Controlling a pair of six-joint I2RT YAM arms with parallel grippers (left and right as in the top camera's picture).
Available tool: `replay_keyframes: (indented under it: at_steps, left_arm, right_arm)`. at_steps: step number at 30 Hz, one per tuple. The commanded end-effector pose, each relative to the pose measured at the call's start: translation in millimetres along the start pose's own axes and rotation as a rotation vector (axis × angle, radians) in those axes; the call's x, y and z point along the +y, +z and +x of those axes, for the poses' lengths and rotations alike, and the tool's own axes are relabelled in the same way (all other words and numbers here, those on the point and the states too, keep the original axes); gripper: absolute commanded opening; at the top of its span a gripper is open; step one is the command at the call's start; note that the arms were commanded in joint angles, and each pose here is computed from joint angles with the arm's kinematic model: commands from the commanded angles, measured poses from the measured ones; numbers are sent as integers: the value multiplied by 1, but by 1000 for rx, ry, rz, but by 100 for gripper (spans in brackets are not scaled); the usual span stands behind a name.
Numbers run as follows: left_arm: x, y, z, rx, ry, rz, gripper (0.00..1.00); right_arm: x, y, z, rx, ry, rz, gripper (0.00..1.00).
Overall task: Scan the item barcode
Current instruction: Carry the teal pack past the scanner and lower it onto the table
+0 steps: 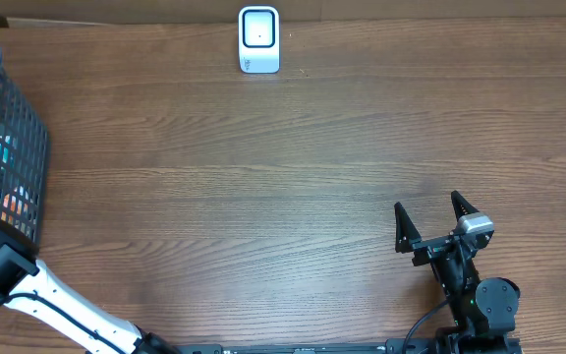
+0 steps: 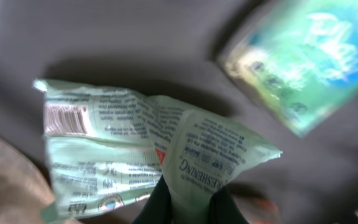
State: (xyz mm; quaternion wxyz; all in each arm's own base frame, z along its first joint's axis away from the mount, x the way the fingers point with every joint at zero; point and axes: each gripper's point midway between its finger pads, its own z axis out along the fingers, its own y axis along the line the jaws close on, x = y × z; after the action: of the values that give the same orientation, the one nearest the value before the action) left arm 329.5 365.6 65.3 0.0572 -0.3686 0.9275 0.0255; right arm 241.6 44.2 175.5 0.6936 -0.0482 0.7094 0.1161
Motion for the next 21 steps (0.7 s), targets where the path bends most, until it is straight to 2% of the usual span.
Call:
replay_keyframes:
  at_steps: [1,11,15,21]
  left_arm:
    - [-13,-48,-26,-105,20,16,4]
    - [-48,-210,-43,-431,-185,79,4]
    - [-79,-272,-33,-576,-163,134,4]
    - [-149,-351,8,-736,-32,249,4]
  right_arm:
    - [1,0,2,0,4,-7,100]
    - [1,0,2,0,4,-7,100]
    - [1,0,2,0,4,-7,100]
    - [1,0,2,0,4,-7,100]
